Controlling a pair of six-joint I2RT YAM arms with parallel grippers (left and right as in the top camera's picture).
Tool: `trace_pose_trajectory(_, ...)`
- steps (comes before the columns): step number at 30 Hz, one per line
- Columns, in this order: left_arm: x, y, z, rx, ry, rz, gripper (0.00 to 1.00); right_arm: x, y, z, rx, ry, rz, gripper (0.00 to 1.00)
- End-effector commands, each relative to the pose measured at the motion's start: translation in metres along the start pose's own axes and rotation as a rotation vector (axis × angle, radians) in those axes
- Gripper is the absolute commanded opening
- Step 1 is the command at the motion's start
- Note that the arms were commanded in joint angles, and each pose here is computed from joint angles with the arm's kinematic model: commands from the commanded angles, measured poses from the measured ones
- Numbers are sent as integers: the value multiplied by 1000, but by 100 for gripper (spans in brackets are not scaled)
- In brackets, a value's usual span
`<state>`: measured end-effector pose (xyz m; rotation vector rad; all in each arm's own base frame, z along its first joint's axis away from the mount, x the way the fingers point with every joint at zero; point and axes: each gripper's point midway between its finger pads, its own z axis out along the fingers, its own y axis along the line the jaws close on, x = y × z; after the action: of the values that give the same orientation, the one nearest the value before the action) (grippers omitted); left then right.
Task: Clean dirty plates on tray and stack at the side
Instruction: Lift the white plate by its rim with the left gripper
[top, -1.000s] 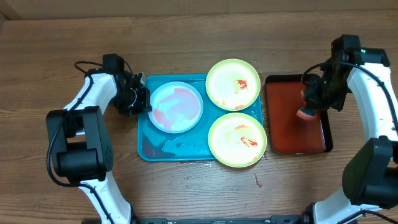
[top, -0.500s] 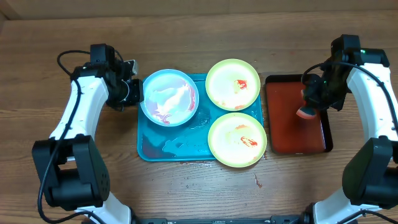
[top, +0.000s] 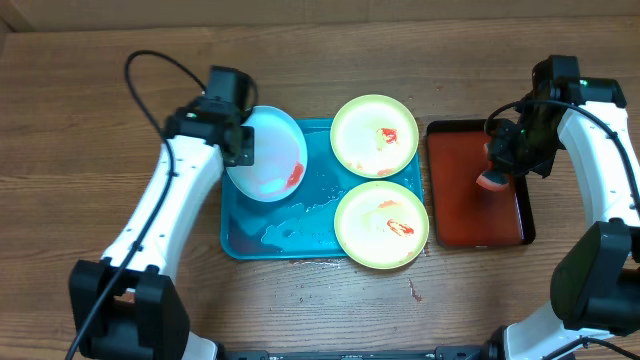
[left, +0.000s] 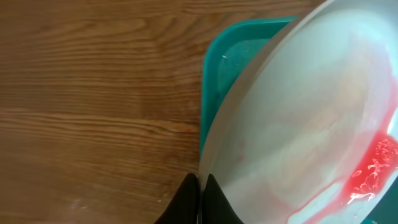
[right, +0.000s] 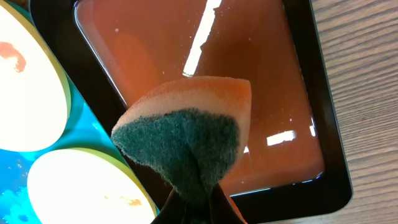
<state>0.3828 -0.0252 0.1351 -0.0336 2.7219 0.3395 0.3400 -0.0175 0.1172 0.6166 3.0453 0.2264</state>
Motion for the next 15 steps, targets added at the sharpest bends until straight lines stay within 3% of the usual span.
trace_pose_trajectory(1, -12, 24, -22, -259, -105, -30, 4, 0, 2, -3, 0, -13, -8, 4)
trace_pose_trajectory(15, -25, 2, -69, -513, -304, 88, 4, 0, 2, -3, 0, -12, -8, 4)
